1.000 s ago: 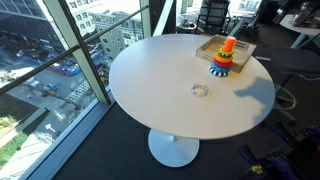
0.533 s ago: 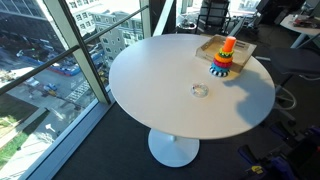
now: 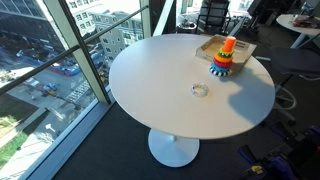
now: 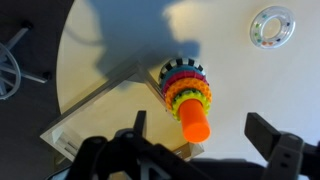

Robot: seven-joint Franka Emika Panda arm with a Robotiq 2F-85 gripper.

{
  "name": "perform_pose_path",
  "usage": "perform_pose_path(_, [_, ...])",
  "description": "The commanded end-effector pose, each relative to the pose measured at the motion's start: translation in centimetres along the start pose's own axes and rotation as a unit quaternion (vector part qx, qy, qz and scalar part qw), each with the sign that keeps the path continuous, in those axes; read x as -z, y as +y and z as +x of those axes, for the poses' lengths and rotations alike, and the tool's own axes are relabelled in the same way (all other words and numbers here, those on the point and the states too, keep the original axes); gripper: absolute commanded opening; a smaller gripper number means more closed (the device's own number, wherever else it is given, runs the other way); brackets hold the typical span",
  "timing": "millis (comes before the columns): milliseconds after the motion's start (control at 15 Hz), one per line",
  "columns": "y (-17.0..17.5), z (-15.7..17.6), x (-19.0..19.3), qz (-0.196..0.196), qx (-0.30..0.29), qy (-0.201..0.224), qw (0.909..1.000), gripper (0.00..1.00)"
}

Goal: Remove the lime green donut plush toy and put it on the table

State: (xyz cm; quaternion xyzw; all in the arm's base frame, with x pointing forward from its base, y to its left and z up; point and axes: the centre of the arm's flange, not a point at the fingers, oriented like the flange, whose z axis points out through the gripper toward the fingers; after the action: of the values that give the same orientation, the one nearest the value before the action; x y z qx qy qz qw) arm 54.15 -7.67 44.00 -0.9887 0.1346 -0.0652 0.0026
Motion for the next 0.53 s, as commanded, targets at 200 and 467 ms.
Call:
perform_pose_path(200, [-0.2,-0.1,-1.2,-0.027,-0.045,0.000,0.9986,1.00])
perform_pose_path(467, [0.0,0.6,-3.7,-0.035,-0.073,-0.015,0.9966,1.00])
